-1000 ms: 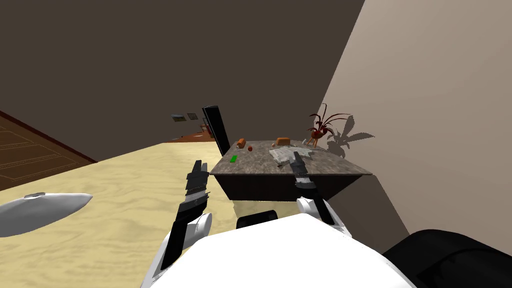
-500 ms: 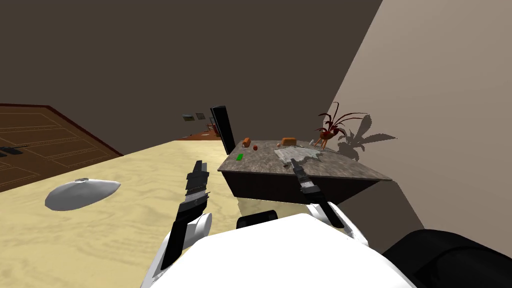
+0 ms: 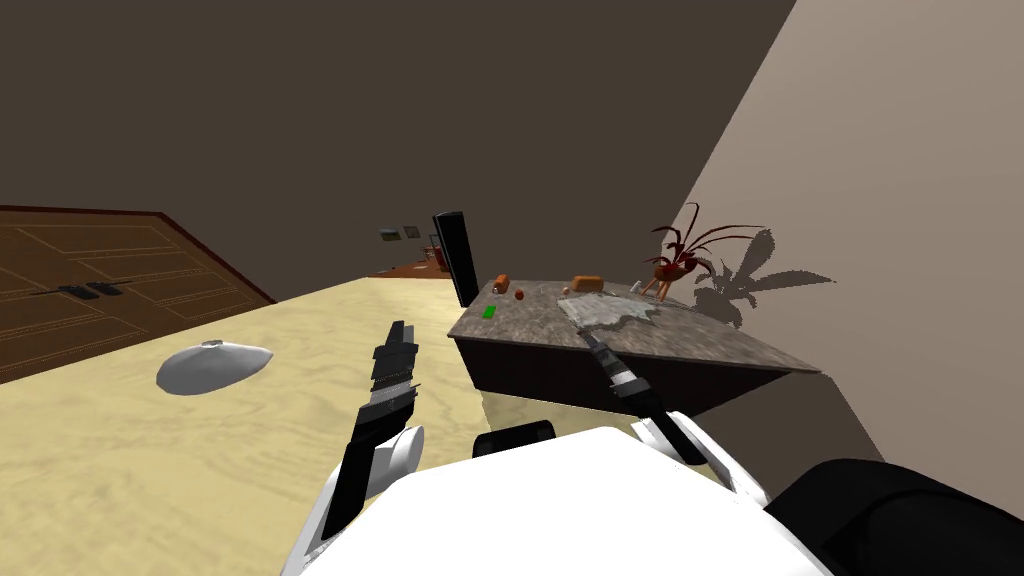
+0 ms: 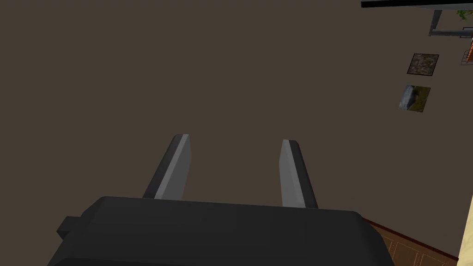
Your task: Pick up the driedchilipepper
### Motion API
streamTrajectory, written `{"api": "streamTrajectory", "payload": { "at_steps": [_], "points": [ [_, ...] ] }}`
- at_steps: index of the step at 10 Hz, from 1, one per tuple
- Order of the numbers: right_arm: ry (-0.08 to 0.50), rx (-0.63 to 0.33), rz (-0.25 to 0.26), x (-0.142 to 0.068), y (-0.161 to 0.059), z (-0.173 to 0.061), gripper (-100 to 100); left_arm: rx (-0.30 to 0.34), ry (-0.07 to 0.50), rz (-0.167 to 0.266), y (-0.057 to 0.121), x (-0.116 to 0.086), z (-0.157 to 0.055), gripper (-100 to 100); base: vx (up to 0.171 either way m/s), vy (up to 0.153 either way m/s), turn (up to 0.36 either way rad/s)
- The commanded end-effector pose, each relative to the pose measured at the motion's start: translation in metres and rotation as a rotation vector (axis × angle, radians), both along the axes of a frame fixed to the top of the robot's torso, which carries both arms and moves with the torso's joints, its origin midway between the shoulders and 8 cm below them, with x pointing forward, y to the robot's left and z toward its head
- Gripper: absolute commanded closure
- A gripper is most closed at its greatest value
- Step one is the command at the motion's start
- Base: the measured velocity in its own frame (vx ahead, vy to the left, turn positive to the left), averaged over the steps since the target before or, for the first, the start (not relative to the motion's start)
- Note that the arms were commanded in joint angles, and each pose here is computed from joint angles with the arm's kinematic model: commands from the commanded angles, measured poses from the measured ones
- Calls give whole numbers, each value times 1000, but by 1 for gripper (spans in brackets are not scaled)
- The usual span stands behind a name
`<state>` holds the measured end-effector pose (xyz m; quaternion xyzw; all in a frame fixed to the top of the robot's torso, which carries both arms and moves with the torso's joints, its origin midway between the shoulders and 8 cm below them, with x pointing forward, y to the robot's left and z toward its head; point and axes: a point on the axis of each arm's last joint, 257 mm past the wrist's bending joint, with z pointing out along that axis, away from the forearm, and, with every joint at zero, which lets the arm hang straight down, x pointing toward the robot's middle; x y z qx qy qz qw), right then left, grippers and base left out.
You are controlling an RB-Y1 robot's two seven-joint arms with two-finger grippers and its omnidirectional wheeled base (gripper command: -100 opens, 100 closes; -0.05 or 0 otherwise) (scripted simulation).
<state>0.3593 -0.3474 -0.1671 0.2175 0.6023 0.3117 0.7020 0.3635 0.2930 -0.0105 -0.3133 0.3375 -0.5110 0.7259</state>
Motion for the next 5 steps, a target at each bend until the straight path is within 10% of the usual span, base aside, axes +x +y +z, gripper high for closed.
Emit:
{"api": "streamTrajectory", "payload": {
  "at_steps": [1, 5],
  "points": [
    [27, -48, -1, -3, -6, -5, -100, 0, 0, 0, 0, 0, 0, 0, -6, 40, 50],
    [185, -304, -8, -22, -45, -53, -100, 0, 0, 0, 0, 0, 0, 0, -8, 65, 118]
  ]
}}
